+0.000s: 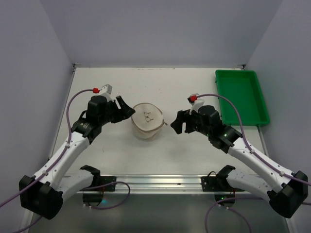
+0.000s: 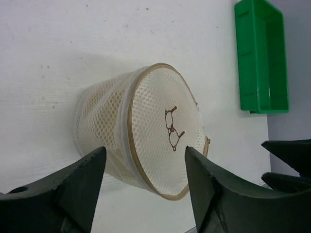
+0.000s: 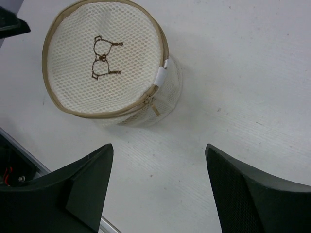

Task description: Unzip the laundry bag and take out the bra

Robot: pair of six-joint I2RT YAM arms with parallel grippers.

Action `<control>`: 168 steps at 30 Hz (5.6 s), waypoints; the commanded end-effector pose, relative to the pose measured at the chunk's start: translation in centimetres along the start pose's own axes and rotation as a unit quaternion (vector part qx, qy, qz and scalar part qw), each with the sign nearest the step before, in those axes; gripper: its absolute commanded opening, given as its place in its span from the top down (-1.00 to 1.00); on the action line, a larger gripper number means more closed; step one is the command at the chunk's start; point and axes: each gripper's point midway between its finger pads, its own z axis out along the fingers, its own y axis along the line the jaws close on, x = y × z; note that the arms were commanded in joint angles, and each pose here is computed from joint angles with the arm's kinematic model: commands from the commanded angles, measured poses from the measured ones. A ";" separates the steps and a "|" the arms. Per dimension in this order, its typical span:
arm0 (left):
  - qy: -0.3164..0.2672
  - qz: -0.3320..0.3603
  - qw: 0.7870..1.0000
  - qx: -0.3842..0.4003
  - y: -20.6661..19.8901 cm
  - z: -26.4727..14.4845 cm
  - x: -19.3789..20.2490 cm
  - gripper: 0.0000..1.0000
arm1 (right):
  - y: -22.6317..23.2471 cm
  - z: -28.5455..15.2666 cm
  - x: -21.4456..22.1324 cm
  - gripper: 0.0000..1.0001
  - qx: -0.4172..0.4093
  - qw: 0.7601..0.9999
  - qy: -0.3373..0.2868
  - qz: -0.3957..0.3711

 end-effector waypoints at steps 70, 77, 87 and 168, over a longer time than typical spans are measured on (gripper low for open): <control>0.082 0.138 0.983 -0.093 1.4 6.0 3.5 0.15 | 7.2 9.8 -1.9 -0.68 -0.028 0.999 0.029 0.009; 0.085 0.121 0.986 -0.073 2.0 5.2 5.1 0.85 | 6.1 13.6 0.2 -0.64 0.013 0.998 0.060 0.012; 0.085 0.114 0.989 -0.040 1.3 4.5 5.9 0.94 | 5.9 16.7 4.0 -0.55 0.017 0.993 0.114 -0.014; 0.106 0.082 0.991 -0.027 3.0 3.4 7.8 1.00 | -33.0 -10.4 -24.4 1.00 0.492 0.735 -0.416 0.211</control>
